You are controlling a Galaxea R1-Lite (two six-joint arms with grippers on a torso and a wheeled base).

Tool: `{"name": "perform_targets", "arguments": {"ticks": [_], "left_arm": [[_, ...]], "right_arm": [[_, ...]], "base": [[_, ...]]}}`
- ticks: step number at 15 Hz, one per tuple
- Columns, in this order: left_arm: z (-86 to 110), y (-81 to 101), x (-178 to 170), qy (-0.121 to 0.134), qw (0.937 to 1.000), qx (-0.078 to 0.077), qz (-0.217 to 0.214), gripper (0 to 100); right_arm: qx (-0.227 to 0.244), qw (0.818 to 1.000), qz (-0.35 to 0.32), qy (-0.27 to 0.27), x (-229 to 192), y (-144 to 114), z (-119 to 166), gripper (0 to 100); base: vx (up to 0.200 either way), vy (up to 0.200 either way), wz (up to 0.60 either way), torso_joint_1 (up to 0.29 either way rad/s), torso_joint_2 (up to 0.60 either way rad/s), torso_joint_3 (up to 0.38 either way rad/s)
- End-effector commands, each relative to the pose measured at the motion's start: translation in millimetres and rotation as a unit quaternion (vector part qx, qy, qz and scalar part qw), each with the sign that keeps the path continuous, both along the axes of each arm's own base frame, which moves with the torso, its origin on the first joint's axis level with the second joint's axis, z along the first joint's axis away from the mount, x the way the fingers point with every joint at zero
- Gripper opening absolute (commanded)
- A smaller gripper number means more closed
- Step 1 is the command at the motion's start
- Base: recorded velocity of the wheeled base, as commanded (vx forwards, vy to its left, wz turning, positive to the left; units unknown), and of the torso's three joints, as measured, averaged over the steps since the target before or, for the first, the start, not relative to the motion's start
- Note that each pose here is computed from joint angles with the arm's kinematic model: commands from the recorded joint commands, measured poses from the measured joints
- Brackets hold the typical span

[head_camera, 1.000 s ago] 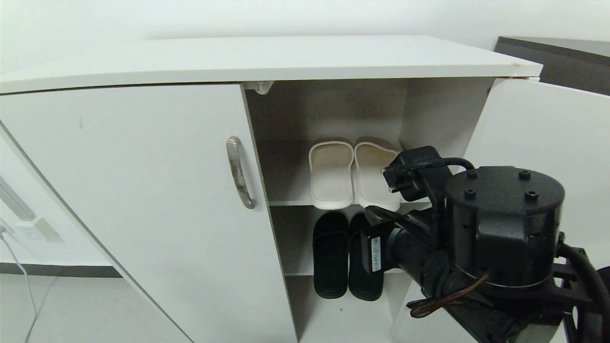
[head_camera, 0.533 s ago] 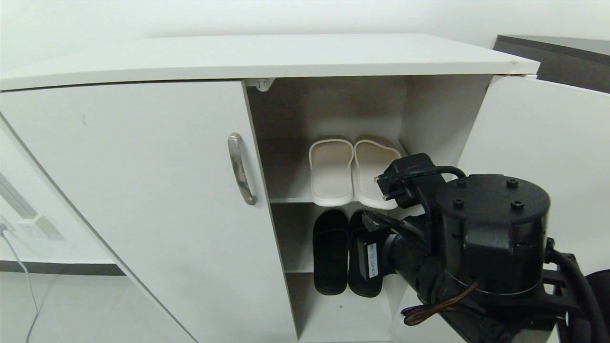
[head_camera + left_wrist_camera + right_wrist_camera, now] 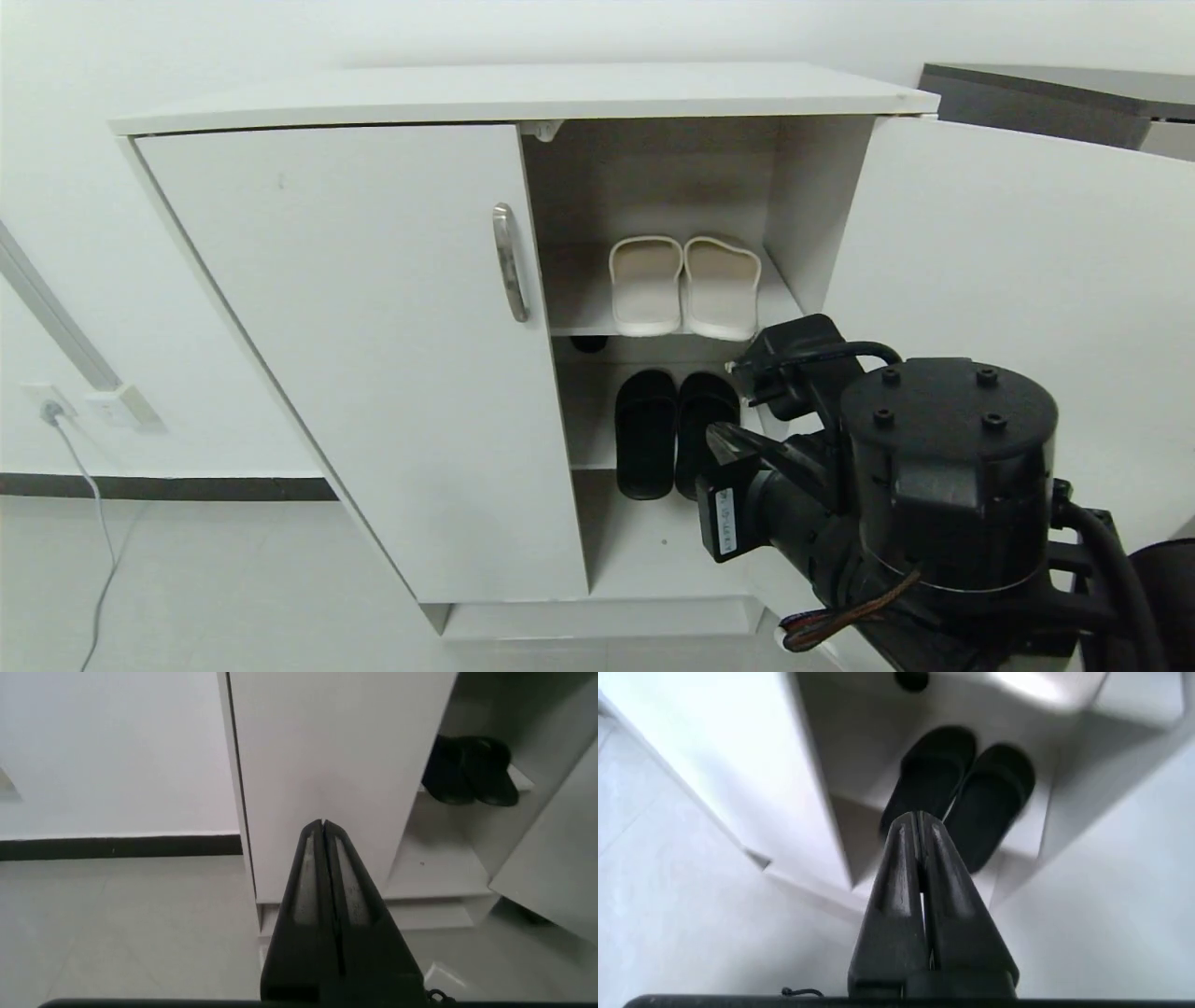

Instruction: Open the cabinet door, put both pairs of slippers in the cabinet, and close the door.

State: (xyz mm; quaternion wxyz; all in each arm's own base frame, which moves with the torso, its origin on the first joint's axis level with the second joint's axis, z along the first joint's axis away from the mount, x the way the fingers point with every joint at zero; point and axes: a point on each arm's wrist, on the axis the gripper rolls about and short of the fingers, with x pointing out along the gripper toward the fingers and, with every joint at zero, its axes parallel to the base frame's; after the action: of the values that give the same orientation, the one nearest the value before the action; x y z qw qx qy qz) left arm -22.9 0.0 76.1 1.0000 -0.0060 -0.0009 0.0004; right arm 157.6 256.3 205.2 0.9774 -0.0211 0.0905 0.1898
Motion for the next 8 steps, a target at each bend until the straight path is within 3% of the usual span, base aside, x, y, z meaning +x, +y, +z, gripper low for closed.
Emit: {"name": "perform_targets", "arguments": {"ticks": [1, 8], "left_arm": [[0.0, 0.0, 0.1, 0.000, 1.0000, 0.000, 0.000, 0], [0.0, 0.0, 0.1, 0.000, 1.0000, 0.000, 0.000, 0]], "right_arm": [[-0.005, 1.000, -0.005, 0.002, 3.7, 2.8, -6.0, 0], [-0.020, 1.000, -0.011, 0.008, 9.7, 0.3, -21.5, 0]], "base": [[-0.200, 0.000, 0.00, 0.002, 0.01, 0.007], [-0.200, 0.000, 0.00, 0.002, 0.00, 0.002]]}}
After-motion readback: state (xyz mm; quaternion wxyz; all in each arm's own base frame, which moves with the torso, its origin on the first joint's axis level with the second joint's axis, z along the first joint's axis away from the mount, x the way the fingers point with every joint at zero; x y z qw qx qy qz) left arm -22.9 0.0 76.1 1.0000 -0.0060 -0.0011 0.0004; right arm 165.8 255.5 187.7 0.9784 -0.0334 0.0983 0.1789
